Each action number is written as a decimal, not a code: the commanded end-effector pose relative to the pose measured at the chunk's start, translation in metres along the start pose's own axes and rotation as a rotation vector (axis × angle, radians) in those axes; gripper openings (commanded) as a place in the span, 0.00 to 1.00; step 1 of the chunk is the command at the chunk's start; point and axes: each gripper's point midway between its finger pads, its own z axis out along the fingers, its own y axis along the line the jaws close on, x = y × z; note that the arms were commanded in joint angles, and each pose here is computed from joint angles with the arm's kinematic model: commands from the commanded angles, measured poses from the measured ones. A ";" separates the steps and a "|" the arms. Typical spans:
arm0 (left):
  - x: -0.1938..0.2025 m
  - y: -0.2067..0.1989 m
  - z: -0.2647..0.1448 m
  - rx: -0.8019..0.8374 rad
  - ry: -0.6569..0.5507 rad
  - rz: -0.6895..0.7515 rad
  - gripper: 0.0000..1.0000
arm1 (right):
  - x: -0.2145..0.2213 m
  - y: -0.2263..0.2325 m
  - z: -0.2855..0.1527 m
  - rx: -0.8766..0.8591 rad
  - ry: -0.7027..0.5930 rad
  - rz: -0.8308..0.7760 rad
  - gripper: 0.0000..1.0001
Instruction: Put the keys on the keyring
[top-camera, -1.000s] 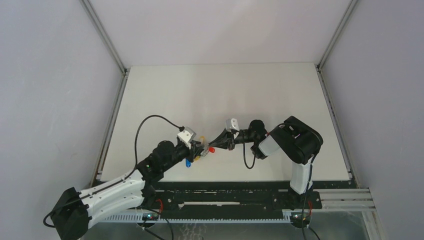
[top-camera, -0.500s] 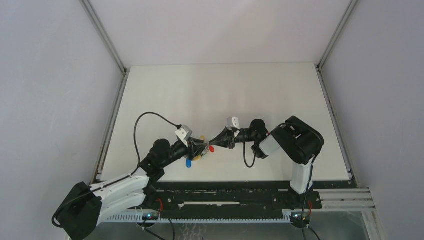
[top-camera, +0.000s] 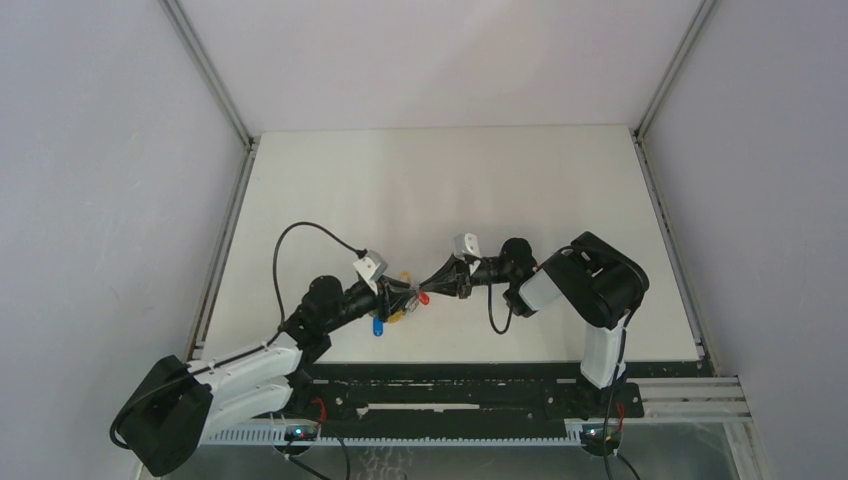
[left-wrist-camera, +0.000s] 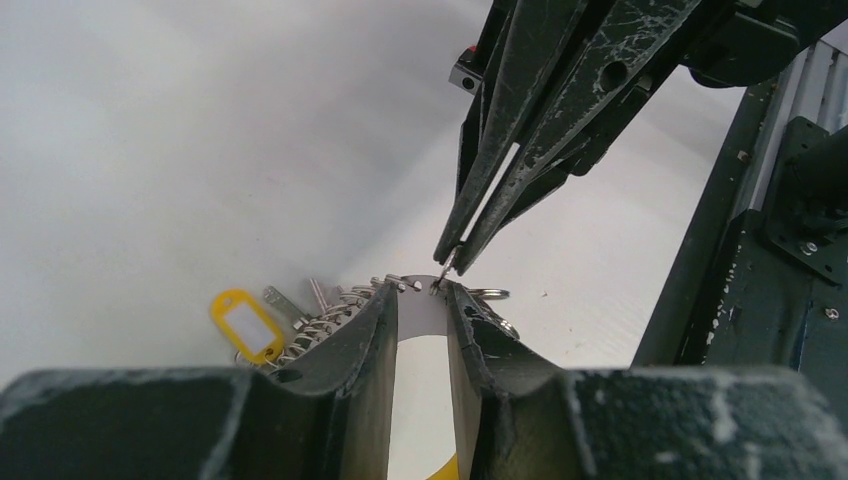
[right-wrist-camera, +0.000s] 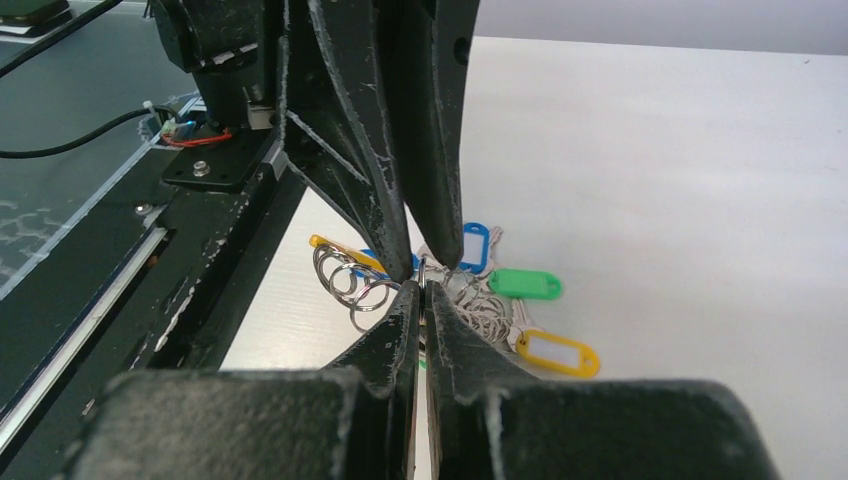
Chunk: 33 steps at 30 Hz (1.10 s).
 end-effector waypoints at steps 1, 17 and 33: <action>-0.015 0.001 0.002 0.027 -0.059 0.034 0.29 | -0.024 0.004 0.001 -0.036 -0.043 -0.070 0.00; -0.008 -0.021 0.003 0.182 -0.012 0.105 0.31 | -0.029 0.014 -0.002 -0.131 -0.034 -0.072 0.00; -0.018 -0.023 0.004 0.202 -0.048 0.168 0.26 | -0.035 0.020 -0.004 -0.194 -0.027 -0.055 0.00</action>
